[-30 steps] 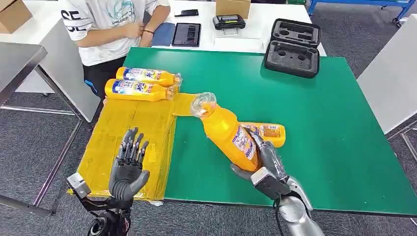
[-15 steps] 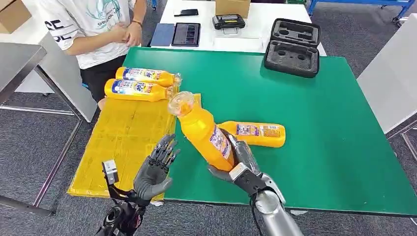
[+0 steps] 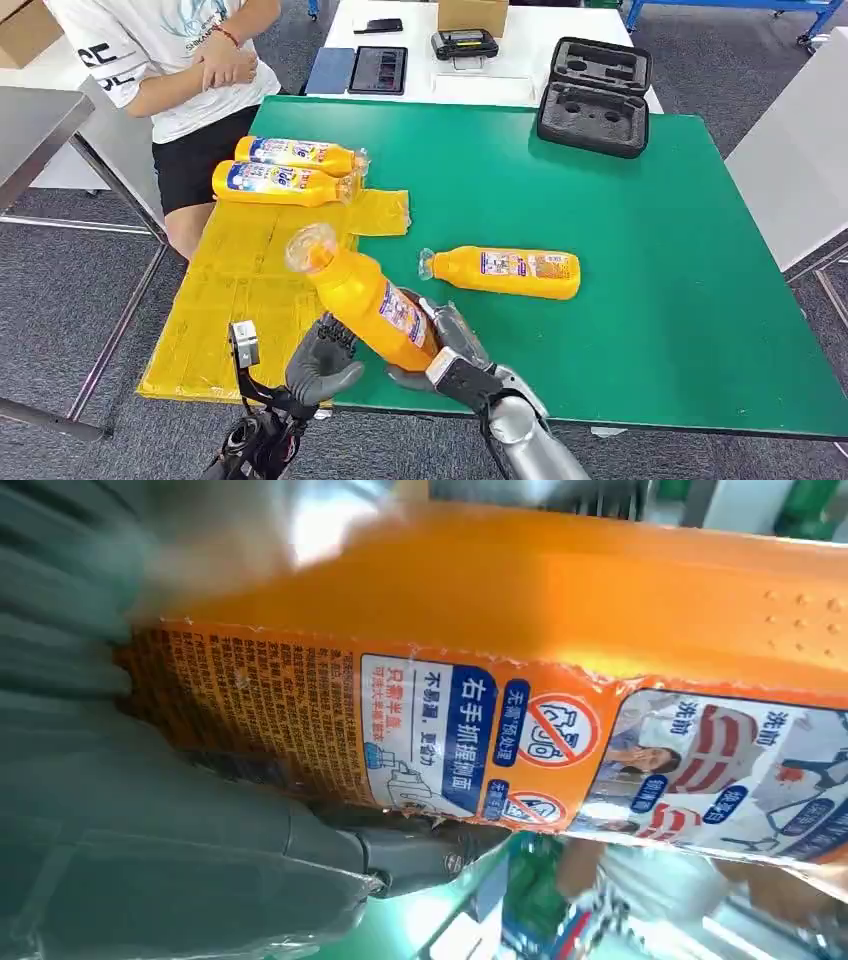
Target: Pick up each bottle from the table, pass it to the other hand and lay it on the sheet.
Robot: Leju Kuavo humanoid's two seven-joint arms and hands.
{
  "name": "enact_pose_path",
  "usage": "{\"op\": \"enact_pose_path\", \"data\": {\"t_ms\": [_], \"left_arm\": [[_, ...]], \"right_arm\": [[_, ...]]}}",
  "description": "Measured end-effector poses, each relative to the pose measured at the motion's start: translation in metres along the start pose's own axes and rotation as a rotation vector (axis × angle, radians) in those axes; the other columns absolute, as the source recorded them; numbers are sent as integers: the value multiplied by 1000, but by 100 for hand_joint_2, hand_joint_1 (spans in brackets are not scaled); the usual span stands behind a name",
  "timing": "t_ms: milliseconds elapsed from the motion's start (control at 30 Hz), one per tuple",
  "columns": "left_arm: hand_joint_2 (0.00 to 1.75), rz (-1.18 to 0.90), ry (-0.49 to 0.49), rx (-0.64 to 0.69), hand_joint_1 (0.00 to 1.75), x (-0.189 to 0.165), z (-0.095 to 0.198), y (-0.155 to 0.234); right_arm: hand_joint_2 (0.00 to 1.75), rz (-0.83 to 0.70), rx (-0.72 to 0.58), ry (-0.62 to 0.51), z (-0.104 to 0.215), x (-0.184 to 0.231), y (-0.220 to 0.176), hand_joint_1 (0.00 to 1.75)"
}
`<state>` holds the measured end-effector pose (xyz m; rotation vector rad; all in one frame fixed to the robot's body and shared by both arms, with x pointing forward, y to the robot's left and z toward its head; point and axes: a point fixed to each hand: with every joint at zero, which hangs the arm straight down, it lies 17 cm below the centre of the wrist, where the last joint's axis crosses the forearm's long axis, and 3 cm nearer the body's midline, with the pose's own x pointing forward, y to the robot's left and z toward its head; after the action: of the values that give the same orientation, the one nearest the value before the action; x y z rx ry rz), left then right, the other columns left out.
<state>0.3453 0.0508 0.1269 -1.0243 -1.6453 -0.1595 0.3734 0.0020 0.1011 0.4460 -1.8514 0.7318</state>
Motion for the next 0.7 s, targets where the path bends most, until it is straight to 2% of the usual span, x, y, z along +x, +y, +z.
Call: {"op": "enact_pose_path", "data": {"t_ms": [300,500,700], "left_arm": [[175,14,8,11,0,-4,-1,5],[175,213,-62,-35,0,15,3,-1],[175,255,-72,12,0,18,5,11]], "right_arm": [[175,-16,40,24,3,-8,18,175],[175,-18,113,33,4,-13,42,175],[175,-23,179,42,2,-17,58,175]]}}
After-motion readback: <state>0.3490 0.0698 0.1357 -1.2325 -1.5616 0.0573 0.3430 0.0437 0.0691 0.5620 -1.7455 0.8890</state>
